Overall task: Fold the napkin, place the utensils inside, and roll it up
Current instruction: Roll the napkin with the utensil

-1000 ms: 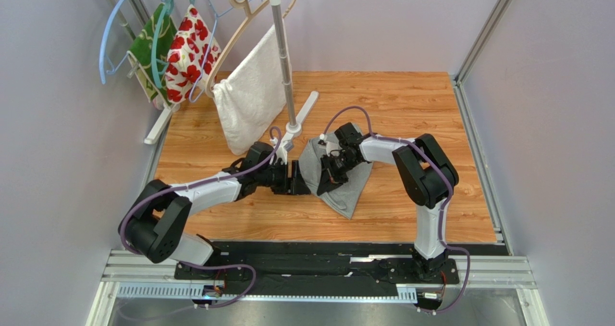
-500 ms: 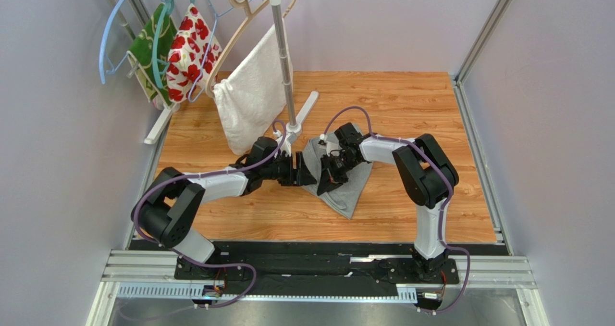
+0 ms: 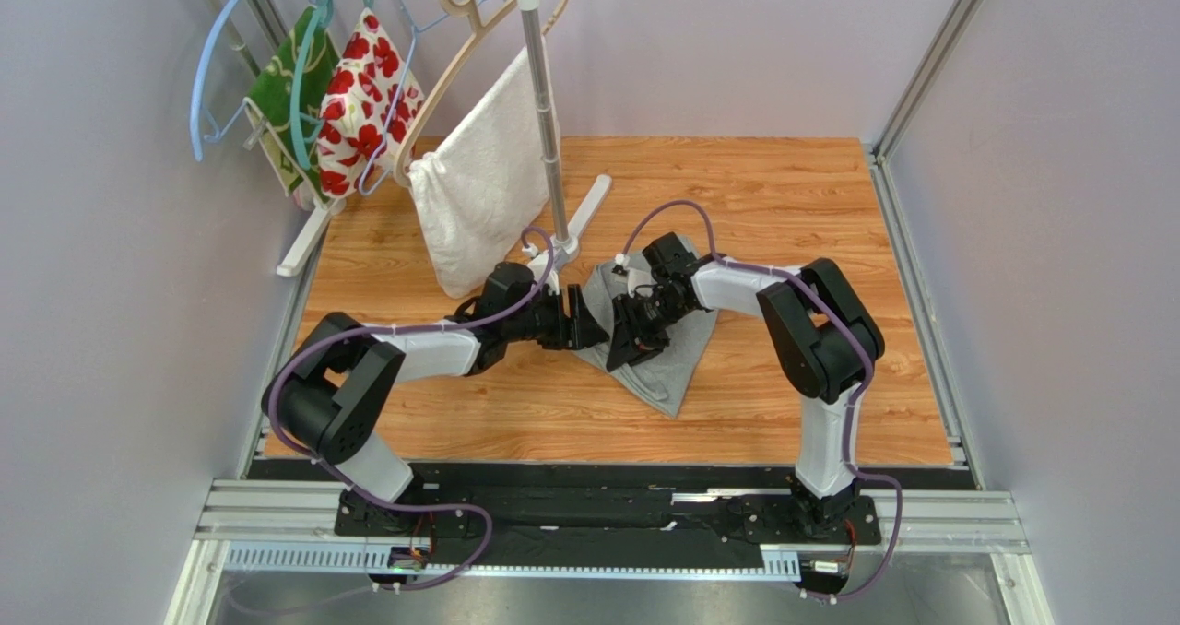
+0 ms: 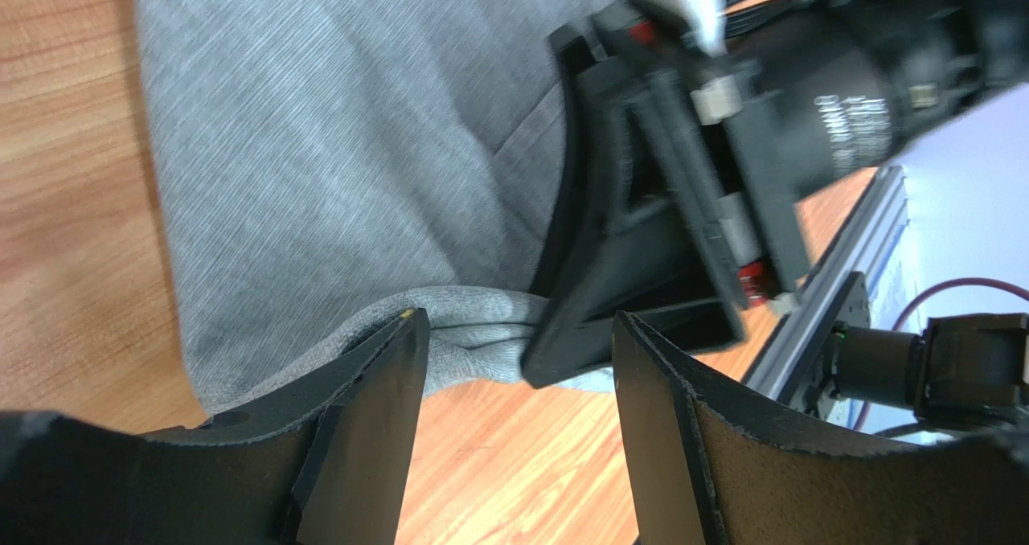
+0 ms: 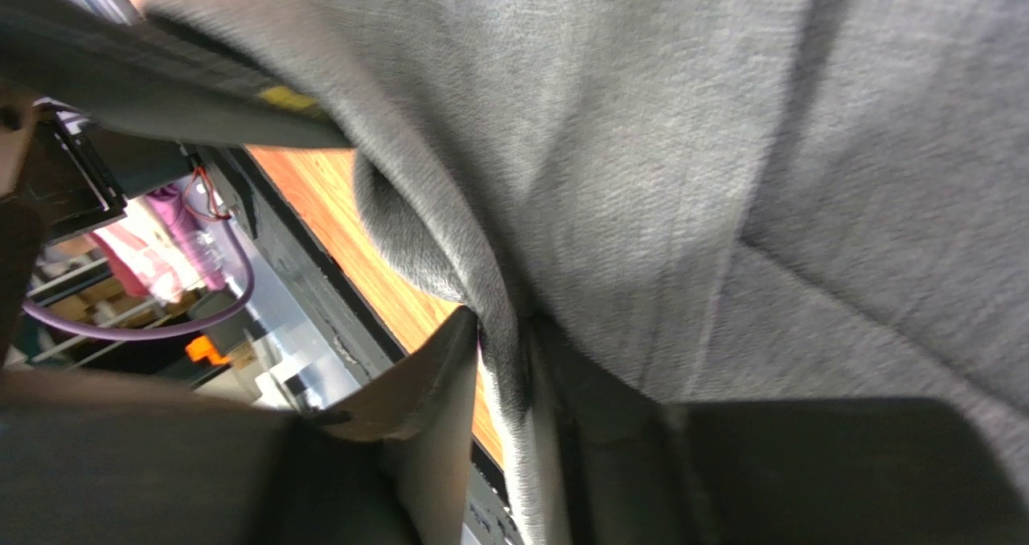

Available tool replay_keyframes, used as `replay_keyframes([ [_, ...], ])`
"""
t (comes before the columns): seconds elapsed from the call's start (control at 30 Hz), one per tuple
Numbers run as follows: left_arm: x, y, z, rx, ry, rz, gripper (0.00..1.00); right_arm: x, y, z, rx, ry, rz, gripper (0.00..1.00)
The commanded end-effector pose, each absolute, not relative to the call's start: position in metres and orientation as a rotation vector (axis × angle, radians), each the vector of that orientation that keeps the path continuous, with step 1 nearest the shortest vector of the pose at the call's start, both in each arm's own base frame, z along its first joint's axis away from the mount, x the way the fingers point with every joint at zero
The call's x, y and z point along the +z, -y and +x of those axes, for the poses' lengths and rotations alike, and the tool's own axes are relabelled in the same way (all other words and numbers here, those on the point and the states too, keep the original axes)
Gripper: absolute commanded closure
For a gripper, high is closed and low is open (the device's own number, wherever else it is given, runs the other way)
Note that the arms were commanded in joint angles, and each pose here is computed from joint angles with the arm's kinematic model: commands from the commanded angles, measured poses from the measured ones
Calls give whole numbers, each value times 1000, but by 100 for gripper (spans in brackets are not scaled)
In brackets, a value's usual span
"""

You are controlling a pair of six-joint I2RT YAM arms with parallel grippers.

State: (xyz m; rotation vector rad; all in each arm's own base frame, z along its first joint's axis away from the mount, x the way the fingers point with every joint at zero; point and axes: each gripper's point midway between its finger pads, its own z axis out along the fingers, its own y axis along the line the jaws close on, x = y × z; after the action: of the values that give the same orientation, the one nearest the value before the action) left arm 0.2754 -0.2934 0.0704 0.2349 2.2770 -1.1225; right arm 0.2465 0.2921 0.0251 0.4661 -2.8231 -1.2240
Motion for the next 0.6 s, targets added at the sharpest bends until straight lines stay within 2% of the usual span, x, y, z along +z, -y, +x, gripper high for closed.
replay_keyframes([
  [0.0, 67, 297, 284, -1111, -2245, 266, 34, 39, -286, 263, -1194, 2950, 495, 66],
  [0.07, 61, 297, 284, -1109, -2249, 260, 34, 45, -286, 264, -1205, 2959, 497, 59],
  [0.27, 47, 298, 285, -1114, -2266, 241, 35, 56, -283, 262, -1208, 2987, 498, 52],
  [0.57, 44, 298, 290, -1078, -2302, 232, 35, 71, -257, 254, -1106, 3167, 652, 46],
])
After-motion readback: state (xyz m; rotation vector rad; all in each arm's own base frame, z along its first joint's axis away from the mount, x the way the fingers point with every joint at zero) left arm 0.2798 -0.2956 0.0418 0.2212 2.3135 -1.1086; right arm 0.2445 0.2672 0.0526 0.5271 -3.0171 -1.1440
